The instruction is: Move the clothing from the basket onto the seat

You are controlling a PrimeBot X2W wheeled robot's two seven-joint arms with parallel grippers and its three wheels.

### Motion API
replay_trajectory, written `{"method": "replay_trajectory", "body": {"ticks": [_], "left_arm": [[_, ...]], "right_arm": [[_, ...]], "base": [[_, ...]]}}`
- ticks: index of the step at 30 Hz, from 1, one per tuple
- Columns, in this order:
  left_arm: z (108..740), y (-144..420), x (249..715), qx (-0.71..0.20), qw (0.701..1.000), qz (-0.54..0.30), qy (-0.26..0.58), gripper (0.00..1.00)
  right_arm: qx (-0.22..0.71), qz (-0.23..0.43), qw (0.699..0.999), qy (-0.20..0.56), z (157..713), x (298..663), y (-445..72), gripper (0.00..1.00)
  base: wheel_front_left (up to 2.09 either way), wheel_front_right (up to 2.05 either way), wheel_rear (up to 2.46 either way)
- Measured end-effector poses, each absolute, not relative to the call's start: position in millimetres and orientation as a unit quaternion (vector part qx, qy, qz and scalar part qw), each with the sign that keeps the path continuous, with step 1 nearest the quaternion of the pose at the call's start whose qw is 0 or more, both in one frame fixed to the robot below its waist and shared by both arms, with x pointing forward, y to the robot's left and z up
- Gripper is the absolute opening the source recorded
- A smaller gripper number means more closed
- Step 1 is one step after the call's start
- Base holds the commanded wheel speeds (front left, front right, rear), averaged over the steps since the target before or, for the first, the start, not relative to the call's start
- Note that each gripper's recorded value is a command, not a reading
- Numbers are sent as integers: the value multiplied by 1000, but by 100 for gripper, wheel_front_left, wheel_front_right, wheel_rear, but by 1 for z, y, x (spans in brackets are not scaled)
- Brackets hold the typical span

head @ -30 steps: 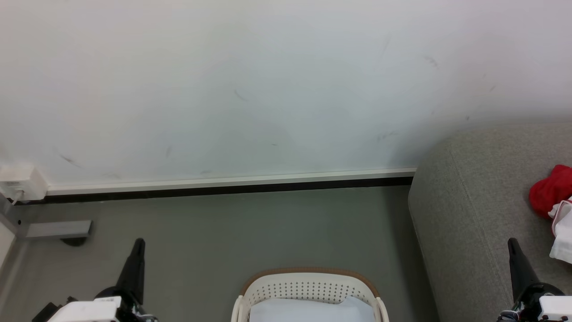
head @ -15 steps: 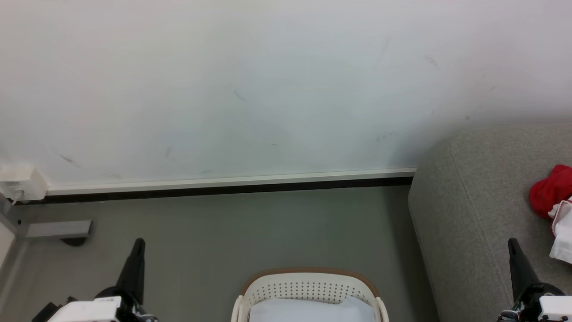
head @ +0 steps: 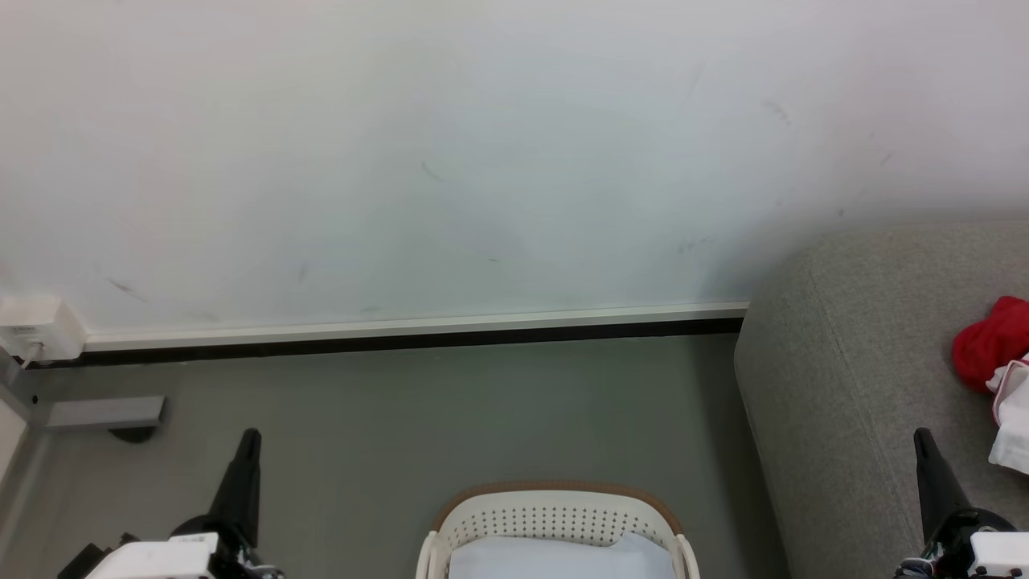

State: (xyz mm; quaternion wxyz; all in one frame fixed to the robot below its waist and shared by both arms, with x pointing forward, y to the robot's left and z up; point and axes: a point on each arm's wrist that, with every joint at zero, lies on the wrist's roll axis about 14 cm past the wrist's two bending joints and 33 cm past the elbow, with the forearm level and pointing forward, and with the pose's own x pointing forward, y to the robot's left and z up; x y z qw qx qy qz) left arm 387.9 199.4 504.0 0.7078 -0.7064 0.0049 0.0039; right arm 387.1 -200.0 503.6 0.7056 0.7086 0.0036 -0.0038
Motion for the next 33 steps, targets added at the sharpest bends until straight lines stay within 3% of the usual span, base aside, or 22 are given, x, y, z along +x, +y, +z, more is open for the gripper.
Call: {"method": "replay_trajectory", "body": {"ticks": [33], "left_arm": [[504,199,388,-706,708,4,5,0]], "right_arm": [[709,-4,705,3,504,387,-200,0]], "base": [[0,0,0]]}}
